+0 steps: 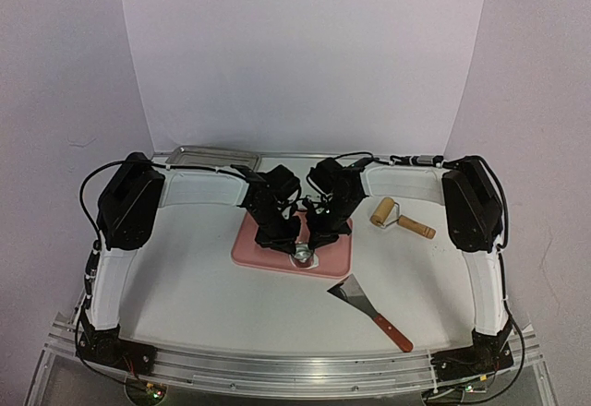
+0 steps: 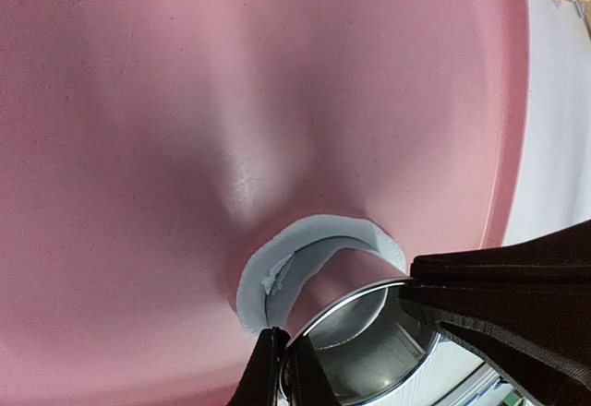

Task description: Roll out the dumpling wrappers from the dough

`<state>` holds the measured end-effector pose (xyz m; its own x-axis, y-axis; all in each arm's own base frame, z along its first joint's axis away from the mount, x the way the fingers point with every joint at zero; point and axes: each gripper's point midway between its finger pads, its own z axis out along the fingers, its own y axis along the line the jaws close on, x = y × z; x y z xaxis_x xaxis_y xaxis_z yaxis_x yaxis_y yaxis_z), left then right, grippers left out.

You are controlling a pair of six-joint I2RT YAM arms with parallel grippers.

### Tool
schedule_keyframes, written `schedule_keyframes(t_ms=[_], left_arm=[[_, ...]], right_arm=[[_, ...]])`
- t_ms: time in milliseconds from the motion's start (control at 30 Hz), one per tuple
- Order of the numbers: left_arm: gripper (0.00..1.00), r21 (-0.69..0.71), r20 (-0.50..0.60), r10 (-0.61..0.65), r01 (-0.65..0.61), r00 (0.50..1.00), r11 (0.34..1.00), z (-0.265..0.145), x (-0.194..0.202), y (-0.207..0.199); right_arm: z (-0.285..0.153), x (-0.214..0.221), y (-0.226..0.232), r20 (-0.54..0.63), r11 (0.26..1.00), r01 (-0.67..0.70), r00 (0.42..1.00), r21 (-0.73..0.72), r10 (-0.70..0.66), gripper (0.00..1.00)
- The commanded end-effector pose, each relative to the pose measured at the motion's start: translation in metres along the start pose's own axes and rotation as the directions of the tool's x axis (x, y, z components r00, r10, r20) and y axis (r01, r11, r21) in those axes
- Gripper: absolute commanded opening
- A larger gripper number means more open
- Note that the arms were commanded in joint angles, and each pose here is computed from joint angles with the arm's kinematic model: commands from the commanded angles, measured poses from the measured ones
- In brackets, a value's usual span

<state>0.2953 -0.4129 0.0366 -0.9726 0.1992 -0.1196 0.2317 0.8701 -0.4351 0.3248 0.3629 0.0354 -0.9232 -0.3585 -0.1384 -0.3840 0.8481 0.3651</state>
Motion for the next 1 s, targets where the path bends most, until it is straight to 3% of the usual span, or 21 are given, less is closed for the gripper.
schedule_keyframes(t_ms=[0,967], left_arm=[[0.00,0.074,0.065,0.116,-0.120,0.991,0.990,0.011,-0.005,-0.026],[0.00,-0.105,-0.065,0.137,-0.144,0.988,0.984,0.059,0.052,0.025]], right_arm=[[0.048,0.036,-0.039,-0.131,0.994,-0.024,0.991,0.107,0.038,0.00],[0.092,0.090,-0.087,-0.258,0.983,-0.087,0.958,0.159,0.126,0.00]])
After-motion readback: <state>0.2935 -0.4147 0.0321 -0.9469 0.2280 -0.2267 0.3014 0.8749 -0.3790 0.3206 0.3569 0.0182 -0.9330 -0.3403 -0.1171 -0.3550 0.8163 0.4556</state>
